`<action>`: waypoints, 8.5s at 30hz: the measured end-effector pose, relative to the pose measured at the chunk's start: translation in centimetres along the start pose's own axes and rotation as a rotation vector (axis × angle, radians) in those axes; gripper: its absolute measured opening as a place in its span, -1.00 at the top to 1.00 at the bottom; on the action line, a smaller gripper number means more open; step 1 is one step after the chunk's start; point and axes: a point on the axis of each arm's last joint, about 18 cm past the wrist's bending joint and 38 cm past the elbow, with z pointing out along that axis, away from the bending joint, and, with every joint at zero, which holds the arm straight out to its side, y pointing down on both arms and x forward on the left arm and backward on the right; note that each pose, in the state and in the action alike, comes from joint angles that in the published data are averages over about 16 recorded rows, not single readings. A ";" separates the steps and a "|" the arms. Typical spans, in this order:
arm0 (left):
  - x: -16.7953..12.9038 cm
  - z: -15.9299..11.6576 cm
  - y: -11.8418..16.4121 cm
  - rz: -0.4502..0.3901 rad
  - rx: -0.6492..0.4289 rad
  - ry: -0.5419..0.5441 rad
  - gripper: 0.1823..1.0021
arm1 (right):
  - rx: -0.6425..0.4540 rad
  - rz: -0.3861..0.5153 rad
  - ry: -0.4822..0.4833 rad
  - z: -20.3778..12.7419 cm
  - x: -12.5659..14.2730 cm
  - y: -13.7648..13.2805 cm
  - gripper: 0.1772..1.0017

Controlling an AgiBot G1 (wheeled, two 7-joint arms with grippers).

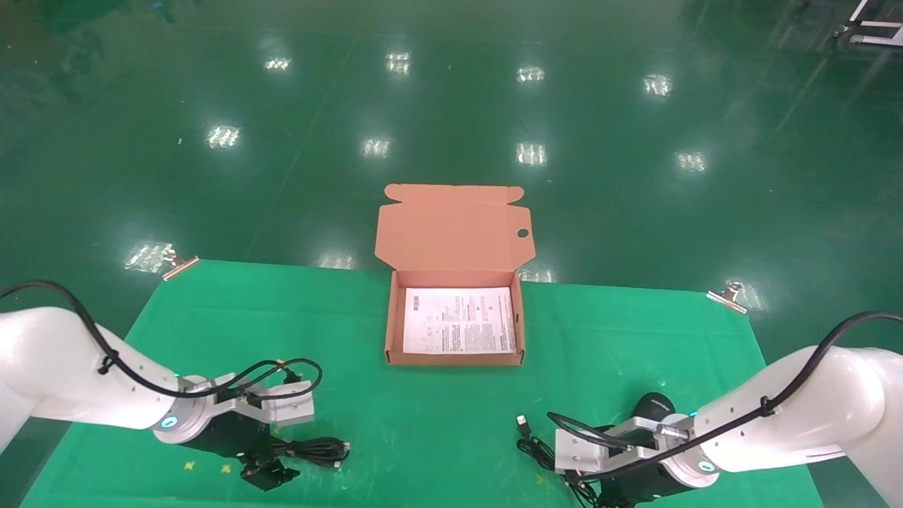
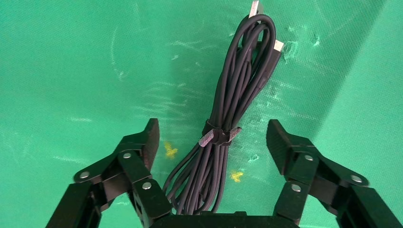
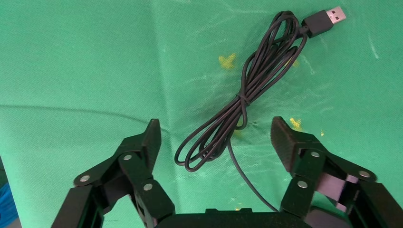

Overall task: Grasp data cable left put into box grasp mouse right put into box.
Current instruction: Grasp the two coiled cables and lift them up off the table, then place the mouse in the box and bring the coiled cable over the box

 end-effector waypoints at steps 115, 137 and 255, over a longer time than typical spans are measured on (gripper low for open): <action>-12.2 -16.8 -9.5 0.235 -0.023 -0.775 0.80 | 0.424 -0.209 0.511 -14.0 15.9 -21.2 0.88; -12.2 -16.8 -9.5 0.235 -0.023 -0.776 0.80 | 0.334 -0.013 0.418 -6.3 13.9 -15.6 0.88; -7.0 -3.3 -22.1 0.442 0.328 -0.712 -0.09 | 0.303 0.158 0.679 -19.9 11.9 -3.0 -1.00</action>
